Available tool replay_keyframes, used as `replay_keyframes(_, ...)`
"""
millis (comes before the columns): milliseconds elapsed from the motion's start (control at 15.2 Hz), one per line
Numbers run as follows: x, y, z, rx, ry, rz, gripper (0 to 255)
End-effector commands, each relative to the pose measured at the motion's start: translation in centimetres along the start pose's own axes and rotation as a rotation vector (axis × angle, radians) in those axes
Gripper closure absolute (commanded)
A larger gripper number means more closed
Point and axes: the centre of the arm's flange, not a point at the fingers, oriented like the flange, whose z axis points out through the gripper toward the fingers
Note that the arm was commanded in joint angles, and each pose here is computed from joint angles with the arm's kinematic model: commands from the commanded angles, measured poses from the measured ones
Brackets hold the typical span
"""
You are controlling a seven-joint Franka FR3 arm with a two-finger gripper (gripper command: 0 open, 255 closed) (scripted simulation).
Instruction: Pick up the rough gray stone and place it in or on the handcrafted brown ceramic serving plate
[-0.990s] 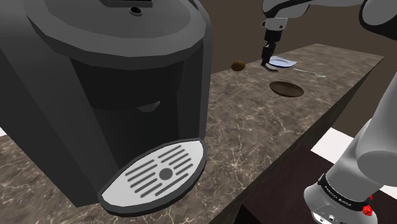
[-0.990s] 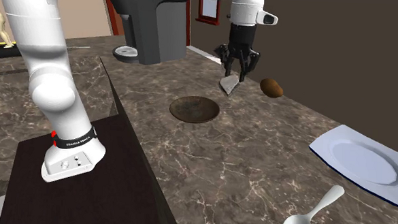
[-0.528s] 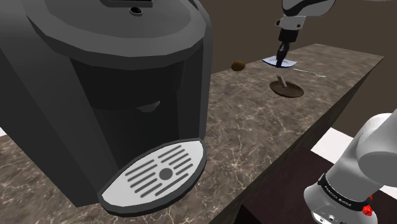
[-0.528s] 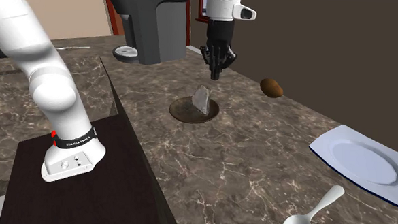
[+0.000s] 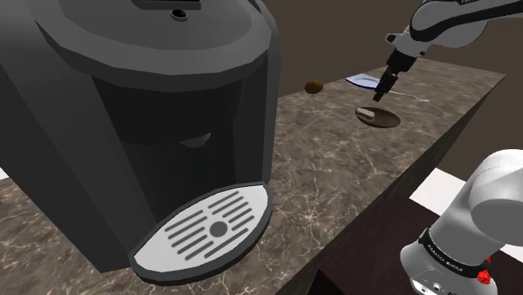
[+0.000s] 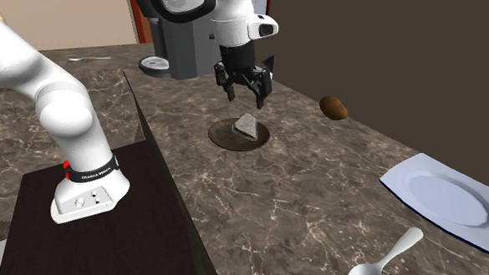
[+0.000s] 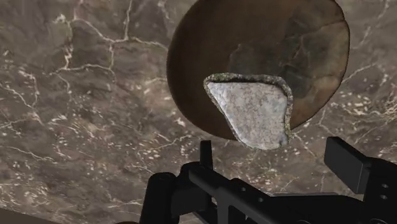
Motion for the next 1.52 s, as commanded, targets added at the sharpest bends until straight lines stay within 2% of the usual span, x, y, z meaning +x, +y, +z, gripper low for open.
replay_keyframes(0,-4.0,-1.5,2.3,-0.045,0.188,-0.152,0)
replay_keyframes(66,-4.3,-1.6,2.5,-0.047,0.199,-0.160,0)
replay_keyframes(528,-3.5,-1.5,6.4,-0.047,0.199,-0.160,0)
replay_keyframes(1056,-3.5,-1.5,6.4,-0.047,0.199,-0.160,0)
replay_keyframes(1122,-3.5,-1.5,6.4,-0.047,0.199,-0.160,255)
replay_keyframes(1452,-3.4,-1.5,6.3,-0.046,0.199,-0.160,255)
